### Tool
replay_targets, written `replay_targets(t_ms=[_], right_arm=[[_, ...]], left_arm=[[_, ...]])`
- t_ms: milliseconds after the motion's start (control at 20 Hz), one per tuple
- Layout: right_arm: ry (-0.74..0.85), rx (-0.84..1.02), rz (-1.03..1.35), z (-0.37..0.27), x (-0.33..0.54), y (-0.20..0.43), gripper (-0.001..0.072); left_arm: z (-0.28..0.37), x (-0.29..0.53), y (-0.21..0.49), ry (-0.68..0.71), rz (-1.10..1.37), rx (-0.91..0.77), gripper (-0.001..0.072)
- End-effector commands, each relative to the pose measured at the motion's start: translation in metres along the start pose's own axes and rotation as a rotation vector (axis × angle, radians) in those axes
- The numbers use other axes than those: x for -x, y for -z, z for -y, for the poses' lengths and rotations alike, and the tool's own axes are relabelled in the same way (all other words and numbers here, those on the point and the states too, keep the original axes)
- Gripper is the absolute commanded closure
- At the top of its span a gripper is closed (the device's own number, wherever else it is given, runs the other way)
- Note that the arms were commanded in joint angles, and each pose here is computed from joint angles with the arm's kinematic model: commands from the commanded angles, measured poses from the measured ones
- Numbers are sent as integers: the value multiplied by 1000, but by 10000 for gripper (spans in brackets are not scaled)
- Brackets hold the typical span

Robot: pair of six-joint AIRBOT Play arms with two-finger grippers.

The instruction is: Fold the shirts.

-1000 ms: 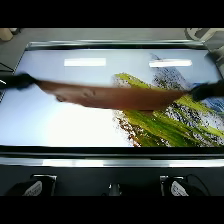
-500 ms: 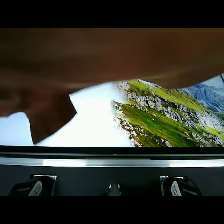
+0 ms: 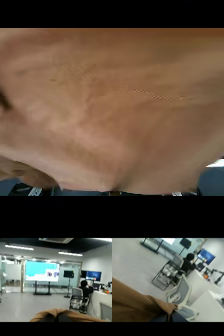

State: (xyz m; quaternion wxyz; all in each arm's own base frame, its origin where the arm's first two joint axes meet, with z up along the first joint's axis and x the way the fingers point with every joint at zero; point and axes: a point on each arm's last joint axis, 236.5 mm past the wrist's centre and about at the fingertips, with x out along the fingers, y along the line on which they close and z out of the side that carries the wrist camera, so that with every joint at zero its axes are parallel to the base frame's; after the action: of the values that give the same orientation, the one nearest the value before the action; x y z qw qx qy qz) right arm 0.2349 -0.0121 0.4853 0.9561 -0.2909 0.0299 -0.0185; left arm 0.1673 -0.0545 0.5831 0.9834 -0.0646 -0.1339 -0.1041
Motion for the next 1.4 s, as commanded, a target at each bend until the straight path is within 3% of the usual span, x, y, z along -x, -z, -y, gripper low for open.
replay_targets(t_ms=[0, 250, 350, 550, 700, 1050, 1350], right_arm=[[-218, -65, -304, -40, -41, 80, 689], [-701, -109, -877, -157, -104, 251, 689], [-798, -95, -1038, -202, -130, 308, 689], [-736, -215, -985, -250, -229, 363, 688], [-637, -241, -790, -254, -291, 361, 688], [-329, -198, -464, -202, -377, 334, 688], [-444, -241, -605, -249, -371, 388, 688]], left_arm=[[-23, -24, 83, -35, -307, 34, 683], [-82, -77, 289, -80, -824, 184, 682], [-102, -85, 390, -95, -1013, 245, 682], [-141, -97, 537, -145, -1203, 306, 682], [-157, -123, 593, -151, -1208, 354, 682], [-180, -220, 597, -172, -980, 312, 681], [-181, -222, 644, -204, -1054, 397, 681]])
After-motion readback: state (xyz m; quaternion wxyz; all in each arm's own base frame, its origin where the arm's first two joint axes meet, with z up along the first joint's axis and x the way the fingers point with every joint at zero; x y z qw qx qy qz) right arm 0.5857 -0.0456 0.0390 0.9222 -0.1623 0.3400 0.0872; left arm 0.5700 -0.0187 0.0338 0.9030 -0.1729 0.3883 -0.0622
